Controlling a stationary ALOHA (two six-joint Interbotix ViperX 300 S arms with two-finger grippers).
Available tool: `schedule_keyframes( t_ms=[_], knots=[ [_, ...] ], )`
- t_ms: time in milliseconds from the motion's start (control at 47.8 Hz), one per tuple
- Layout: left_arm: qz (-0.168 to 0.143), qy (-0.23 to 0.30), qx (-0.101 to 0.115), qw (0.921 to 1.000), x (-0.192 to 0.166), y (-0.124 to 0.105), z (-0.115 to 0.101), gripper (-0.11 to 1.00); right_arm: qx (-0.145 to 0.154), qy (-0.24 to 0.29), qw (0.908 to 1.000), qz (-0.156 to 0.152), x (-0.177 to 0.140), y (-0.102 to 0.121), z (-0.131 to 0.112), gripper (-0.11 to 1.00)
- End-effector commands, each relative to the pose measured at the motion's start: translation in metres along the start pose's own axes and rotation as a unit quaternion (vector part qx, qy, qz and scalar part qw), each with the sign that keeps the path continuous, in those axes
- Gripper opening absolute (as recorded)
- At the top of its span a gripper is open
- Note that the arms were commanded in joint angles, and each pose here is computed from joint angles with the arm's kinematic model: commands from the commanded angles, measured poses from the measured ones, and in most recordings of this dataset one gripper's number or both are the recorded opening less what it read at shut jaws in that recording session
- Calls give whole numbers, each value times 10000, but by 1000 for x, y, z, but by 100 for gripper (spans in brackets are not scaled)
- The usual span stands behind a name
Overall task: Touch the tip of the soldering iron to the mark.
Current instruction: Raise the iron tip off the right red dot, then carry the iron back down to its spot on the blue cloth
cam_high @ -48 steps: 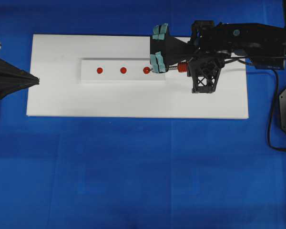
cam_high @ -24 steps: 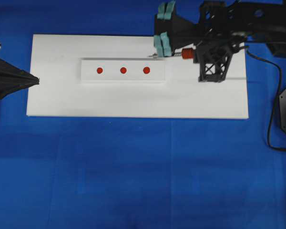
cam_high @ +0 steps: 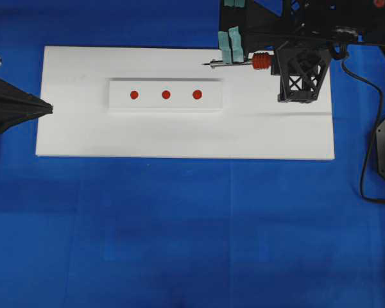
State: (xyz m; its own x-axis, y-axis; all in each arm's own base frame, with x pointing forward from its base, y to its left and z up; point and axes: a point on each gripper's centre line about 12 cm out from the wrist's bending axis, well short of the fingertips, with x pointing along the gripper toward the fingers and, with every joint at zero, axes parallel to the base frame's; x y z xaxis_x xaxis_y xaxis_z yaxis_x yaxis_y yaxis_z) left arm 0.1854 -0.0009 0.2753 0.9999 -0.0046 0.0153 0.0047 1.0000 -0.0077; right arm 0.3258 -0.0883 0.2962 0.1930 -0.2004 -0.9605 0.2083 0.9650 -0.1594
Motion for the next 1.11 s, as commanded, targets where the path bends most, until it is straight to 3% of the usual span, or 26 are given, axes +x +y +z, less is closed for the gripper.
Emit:
schedule_keyframes(
  t_ms=[0,230,419,545,1089],
  knots=[
    [4,-84,8,10000,1,0,5,0,36,-266,9996,-29,-15,-3,3,7],
    [4,-69,15,10000,1,0,4,0,48,-259,9997,-4,-14,-2,3,7],
    [4,-77,15,10000,1,0,5,0,127,-260,9995,81,-14,13,0,7],
    [4,-84,15,10000,1,0,5,0,272,-258,9992,162,-17,32,-6,7],
    [-5,-107,-46,9999,1,0,5,0,408,-333,9967,622,-32,144,-36,7]
  ],
)
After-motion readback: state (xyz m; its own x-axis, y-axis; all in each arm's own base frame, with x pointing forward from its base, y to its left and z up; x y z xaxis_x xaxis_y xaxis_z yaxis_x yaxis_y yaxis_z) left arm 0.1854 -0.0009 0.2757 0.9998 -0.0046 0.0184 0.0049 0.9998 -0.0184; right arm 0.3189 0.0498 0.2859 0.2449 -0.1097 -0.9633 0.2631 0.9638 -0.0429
